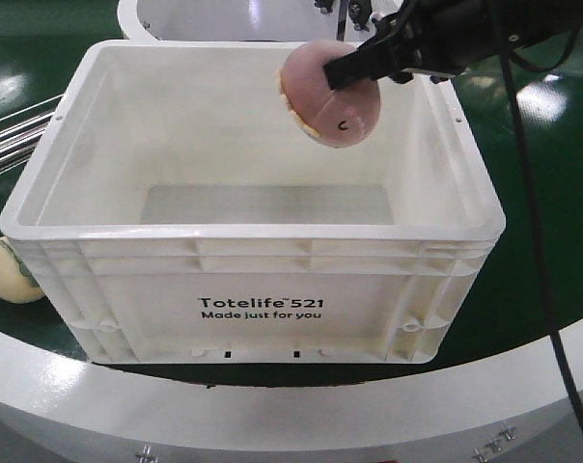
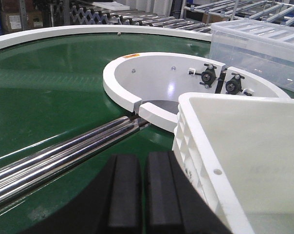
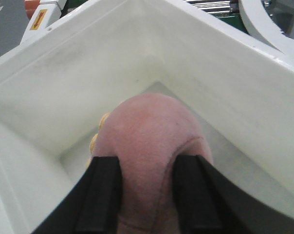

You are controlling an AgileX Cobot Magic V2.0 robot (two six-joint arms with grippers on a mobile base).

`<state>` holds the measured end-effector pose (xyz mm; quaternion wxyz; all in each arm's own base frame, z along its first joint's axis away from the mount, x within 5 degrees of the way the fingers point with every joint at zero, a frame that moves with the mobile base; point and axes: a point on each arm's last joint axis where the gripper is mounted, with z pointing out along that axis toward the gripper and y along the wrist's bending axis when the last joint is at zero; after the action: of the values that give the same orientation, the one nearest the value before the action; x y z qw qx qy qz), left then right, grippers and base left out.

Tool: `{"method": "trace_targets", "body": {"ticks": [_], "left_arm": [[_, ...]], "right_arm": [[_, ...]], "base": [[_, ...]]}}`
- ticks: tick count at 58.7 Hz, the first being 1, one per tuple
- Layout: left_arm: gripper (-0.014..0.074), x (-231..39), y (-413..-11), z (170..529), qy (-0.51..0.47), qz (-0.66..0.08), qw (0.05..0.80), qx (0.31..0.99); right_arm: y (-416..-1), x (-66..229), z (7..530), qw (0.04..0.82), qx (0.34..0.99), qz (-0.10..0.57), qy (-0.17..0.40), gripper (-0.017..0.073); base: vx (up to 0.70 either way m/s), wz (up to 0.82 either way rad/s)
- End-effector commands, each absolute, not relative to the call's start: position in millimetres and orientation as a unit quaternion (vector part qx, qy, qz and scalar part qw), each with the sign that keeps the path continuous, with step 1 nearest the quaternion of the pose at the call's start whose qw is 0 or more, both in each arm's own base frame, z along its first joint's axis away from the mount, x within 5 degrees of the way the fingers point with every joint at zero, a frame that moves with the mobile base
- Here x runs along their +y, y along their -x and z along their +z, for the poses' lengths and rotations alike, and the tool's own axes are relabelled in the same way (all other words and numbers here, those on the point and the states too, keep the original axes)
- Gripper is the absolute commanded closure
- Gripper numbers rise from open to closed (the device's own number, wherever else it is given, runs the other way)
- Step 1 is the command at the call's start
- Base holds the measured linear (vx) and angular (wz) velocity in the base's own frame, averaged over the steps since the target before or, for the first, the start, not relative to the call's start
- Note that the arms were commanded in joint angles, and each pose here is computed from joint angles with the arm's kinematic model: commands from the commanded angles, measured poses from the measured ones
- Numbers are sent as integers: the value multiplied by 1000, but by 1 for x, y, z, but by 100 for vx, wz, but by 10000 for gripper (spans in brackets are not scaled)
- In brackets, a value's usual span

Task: Place moving items into box and shelve
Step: 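Lift the pink ball over the tote and release it inside, then lower the left gripper onto the cream green-striped ball and grasp it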

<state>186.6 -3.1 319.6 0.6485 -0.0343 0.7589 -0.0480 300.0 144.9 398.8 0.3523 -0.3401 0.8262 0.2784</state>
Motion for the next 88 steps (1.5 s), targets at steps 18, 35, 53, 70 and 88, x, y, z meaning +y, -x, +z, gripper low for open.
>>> {"method": "trace_targets", "body": {"ticks": [18, 35, 53, 70, 88], "left_arm": [[380, -6, -184, 342, 25, -67, 696, 715], [374, -6, -184, 342, 25, -67, 696, 715], [374, -6, -184, 342, 25, -67, 696, 715], [374, -7, -184, 345, 20, -72, 705, 706], [349, -7, -195, 335, -44, -8, 690, 723]], "right_arm": [[-293, 146, 432, 444, 790, 277, 319, 87], [-293, 120, 467, 570, 768, 197, 213, 155], [-292, 76, 478, 607, 787, -7, 108, 173], [-291, 71, 477, 602, 797, 13, 35, 174], [-290, 68, 473, 582, 813, 1, 24, 174]], "base": [[0, 0], [0, 0], [0, 0], [0, 0], [0, 0]]}}
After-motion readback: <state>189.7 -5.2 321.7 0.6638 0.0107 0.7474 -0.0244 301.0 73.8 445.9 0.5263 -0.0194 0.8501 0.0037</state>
